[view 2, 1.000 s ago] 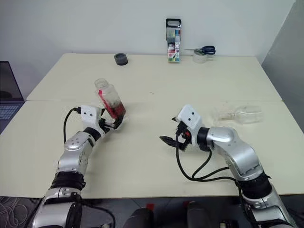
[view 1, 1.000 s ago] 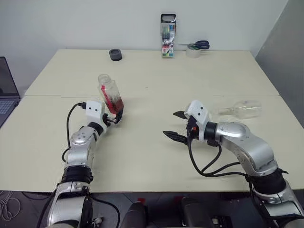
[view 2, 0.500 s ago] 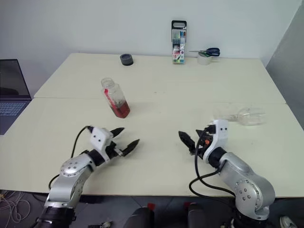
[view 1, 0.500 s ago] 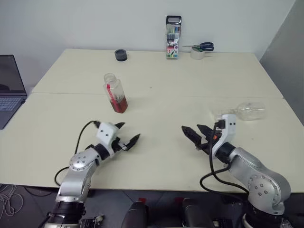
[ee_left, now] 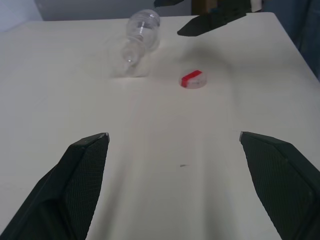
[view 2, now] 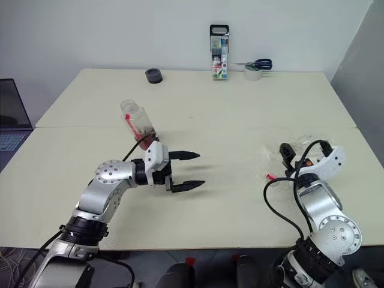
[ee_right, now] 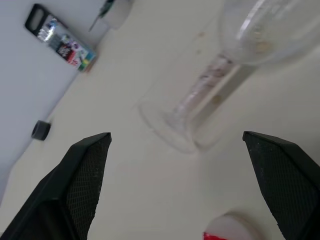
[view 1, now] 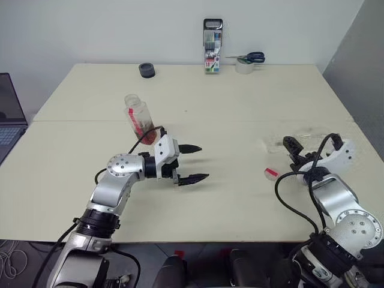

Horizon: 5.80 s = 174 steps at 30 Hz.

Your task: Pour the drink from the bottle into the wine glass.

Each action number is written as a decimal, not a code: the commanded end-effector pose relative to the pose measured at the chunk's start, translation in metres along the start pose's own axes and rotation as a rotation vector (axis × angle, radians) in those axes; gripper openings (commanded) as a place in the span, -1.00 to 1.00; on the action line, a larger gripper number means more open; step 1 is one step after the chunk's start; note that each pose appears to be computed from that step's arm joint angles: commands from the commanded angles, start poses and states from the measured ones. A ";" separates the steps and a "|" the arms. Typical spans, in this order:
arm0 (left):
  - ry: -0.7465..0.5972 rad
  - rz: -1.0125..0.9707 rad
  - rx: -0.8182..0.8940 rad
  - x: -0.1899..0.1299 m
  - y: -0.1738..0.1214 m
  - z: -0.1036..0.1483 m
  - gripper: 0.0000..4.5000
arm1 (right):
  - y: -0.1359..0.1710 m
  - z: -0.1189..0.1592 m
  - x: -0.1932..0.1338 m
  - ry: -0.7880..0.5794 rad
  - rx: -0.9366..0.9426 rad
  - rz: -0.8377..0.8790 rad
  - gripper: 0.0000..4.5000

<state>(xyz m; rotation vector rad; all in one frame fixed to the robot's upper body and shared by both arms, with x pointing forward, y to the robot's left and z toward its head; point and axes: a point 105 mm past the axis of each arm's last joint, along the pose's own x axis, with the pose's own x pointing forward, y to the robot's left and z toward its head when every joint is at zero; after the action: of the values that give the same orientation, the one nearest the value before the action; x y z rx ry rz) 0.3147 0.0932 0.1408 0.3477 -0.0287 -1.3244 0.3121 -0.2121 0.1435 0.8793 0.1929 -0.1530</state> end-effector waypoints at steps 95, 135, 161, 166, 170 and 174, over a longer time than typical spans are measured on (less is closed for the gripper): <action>0.021 0.484 -0.066 -0.060 0.026 0.016 1.00 | 0.128 -0.155 0.077 0.022 -1.004 0.849 -0.92; -0.138 0.506 -0.067 -0.058 0.025 0.048 1.00 | 0.106 -0.152 0.062 0.072 -1.022 0.853 0.99; 0.030 0.969 -0.135 -0.099 0.025 -0.041 1.00 | 0.104 -0.103 -0.041 0.206 -1.171 1.168 0.99; 0.046 1.051 -0.167 -0.114 0.041 -0.053 1.00 | 0.117 -0.105 -0.050 0.209 -1.165 1.214 0.99; 0.027 1.071 -0.202 -0.121 0.056 -0.055 1.00 | 0.121 -0.109 -0.054 0.230 -1.162 1.246 0.99; 0.036 1.092 -0.196 -0.130 0.066 -0.057 1.00 | 0.121 -0.109 -0.054 0.234 -1.164 1.245 0.99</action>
<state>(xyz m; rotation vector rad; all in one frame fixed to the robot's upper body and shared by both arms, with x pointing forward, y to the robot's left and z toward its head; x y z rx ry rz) 0.3551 0.2355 0.1147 0.1205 -0.0047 -0.2523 0.2798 -0.0531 0.1656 -0.2531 -0.0347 1.1076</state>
